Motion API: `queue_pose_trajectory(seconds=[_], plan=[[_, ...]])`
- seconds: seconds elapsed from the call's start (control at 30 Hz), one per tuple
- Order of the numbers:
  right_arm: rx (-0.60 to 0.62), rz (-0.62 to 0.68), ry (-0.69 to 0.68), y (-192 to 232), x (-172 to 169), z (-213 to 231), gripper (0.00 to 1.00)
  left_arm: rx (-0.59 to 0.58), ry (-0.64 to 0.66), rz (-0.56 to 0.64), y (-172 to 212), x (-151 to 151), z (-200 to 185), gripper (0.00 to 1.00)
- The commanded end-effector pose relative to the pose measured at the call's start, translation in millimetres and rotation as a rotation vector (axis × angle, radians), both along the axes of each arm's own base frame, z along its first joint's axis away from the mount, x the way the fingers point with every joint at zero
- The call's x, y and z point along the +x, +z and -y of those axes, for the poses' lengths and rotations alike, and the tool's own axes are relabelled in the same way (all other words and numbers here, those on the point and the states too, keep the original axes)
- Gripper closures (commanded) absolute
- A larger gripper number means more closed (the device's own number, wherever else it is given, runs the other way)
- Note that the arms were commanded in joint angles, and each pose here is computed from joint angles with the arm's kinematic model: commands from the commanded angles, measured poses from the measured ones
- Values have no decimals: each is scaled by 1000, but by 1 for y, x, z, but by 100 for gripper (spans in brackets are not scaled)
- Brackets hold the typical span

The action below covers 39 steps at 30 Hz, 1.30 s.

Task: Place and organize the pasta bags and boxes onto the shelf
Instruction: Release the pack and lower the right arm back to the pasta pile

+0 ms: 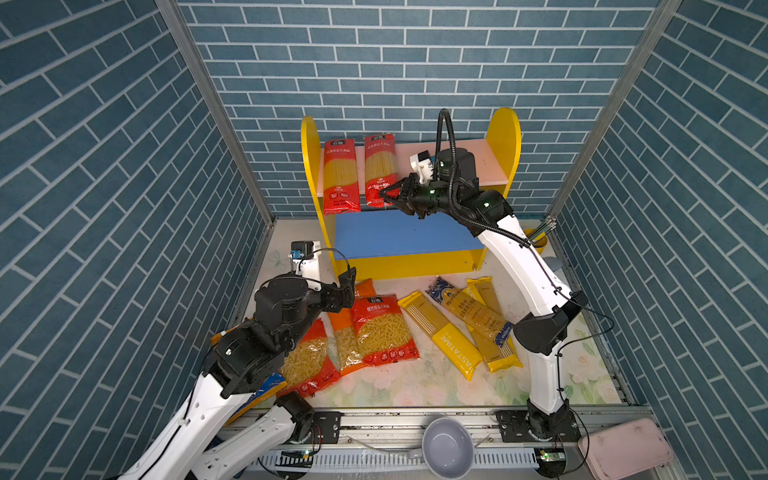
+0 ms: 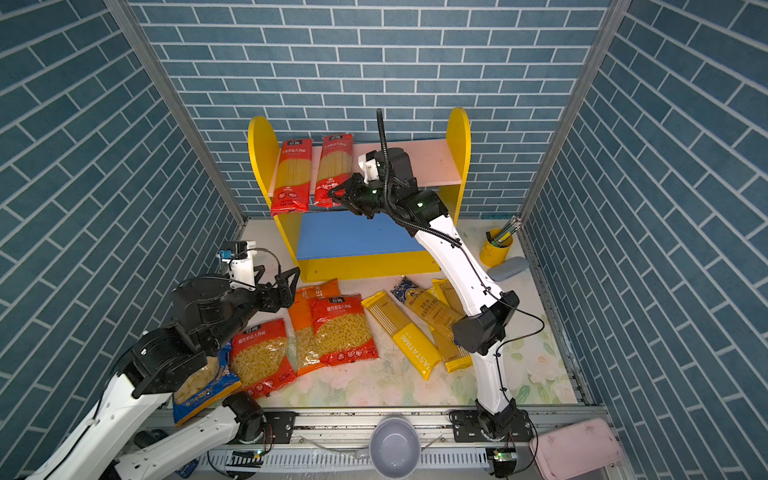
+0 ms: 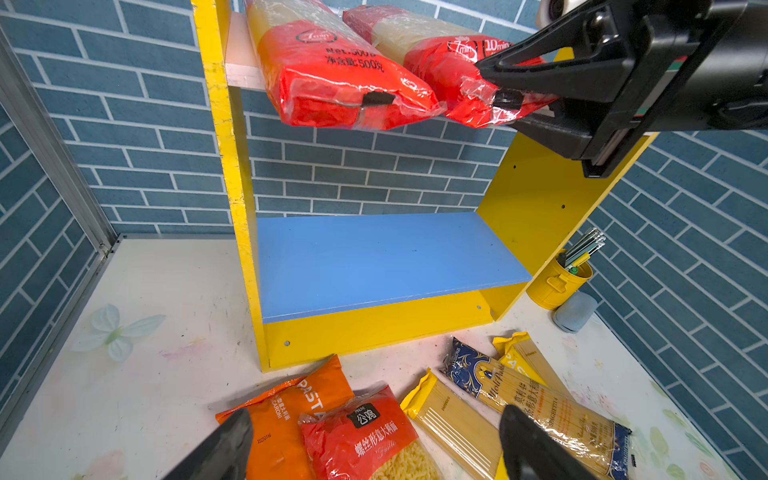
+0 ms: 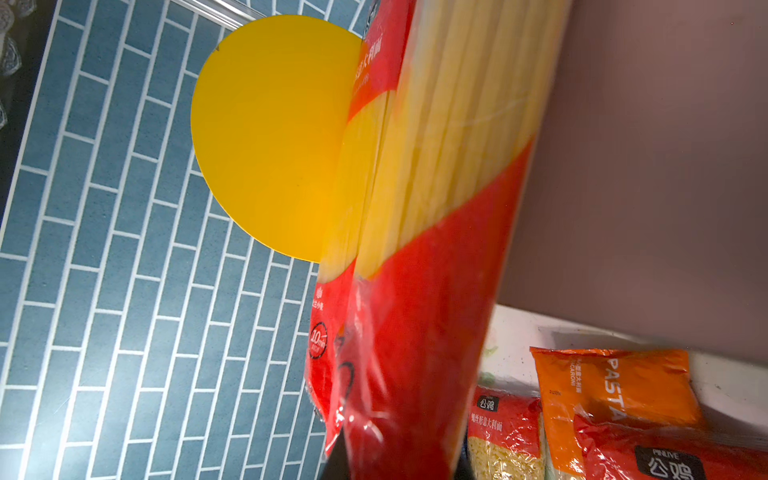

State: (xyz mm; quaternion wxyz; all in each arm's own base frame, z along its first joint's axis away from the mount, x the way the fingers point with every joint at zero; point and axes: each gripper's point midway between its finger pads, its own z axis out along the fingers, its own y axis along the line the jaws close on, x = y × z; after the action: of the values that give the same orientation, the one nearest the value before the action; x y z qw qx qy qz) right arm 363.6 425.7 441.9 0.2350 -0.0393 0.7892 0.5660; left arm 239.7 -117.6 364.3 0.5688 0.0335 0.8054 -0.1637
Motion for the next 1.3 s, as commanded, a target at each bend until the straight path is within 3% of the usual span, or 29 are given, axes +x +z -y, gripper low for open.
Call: queue_pose_trajectory(seconds=[0.0,0.33,0.9,0.97,1.17,1.27], plan=[[52,77,65,24,-11,-3,94,14,7,-11,-5,2,-1,7],[114,44,131,27,-26,-16,94,11,-15,-18,-7,8,8,7],[135,5,88,18,-30,-26,91,3,-22,-20,-8,9,11,7],[133,9,88,19,-31,-23,87,3,-21,-19,-7,9,10,7],[148,42,77,28,-37,-8,57,-4,-28,-16,-6,9,12,7],[143,62,89,33,-45,-1,50,-13,-43,-20,-7,11,17,7]])
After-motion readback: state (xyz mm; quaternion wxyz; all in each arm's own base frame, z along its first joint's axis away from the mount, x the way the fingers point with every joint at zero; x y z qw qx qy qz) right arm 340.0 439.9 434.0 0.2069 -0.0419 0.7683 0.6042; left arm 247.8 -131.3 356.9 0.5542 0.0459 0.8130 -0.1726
